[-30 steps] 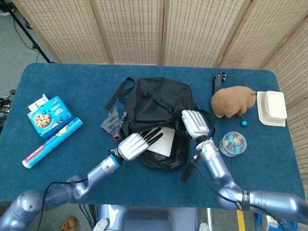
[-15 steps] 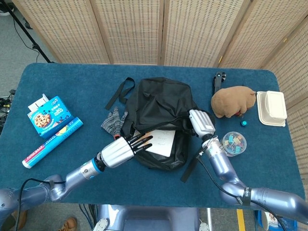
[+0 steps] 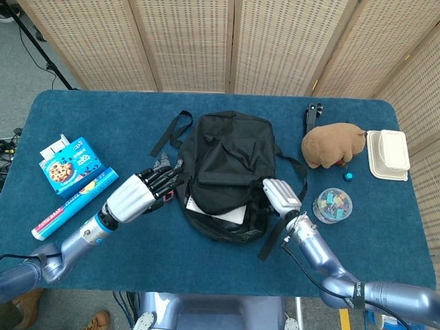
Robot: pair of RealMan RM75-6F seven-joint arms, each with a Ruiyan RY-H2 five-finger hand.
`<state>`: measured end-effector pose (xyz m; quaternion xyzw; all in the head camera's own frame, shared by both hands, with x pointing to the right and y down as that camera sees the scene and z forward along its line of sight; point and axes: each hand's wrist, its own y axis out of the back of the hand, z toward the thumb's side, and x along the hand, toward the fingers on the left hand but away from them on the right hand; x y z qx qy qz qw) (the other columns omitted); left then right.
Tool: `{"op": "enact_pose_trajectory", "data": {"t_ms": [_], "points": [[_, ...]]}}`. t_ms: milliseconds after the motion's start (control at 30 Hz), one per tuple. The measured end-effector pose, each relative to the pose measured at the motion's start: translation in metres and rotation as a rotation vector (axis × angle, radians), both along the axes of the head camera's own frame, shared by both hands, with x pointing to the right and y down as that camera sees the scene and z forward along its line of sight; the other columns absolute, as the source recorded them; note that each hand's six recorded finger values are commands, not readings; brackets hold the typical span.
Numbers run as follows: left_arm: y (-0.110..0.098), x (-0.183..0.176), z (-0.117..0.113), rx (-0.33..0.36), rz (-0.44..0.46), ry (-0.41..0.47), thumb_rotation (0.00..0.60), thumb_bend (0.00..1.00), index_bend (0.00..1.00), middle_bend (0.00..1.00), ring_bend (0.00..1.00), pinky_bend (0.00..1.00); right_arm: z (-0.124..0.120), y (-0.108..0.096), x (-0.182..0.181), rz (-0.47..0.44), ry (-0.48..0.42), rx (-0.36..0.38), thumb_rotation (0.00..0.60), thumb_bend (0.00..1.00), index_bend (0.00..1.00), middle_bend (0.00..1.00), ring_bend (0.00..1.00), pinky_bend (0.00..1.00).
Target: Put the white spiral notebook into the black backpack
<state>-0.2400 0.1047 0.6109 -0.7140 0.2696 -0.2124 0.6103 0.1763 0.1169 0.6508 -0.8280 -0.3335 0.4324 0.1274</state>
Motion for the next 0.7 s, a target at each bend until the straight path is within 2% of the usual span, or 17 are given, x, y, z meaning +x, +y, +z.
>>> {"op": "enact_pose_trajectory", "data": {"t_ms": [133,233,333,467,567,700], "points": [[-0.009,-0.014,0.000,-0.007,-0.057,-0.006,0.600,0.00,0.22,0.16,0.21,0.53,0.002,0.017,-0.007,-0.077,-0.052,-0.075,0.600,0.00,0.00,0.00,0.00,0.00],[-0.017,-0.032,0.001,-0.028,-0.126,-0.016,0.600,0.00,0.19,0.14,0.18,0.49,-0.004,0.023,-0.008,-0.130,-0.066,-0.059,0.600,0.00,0.00,0.00,0.00,0.00],[-0.021,-0.053,0.000,-0.050,-0.196,-0.017,0.600,0.00,0.10,0.06,0.11,0.38,-0.010,0.027,-0.001,-0.173,-0.062,-0.016,0.600,0.00,0.00,0.00,0.00,0.00],[-0.022,-0.078,-0.003,-0.083,-0.286,-0.024,0.600,0.00,0.01,0.00,0.01,0.25,-0.016,0.028,0.026,-0.210,0.002,0.096,0.600,0.00,0.00,0.00,0.00,0.00],[-0.019,-0.097,-0.007,-0.129,-0.360,-0.031,0.600,0.00,0.00,0.00,0.00,0.14,-0.021,0.024,0.065,-0.202,0.100,0.216,0.600,0.00,0.00,0.00,0.00,0.00],[-0.006,-0.121,-0.011,-0.212,-0.462,-0.050,0.600,0.00,0.00,0.00,0.00,0.01,-0.029,0.026,0.135,-0.176,0.275,0.381,0.600,0.00,0.00,0.00,0.00,0.00]]}}
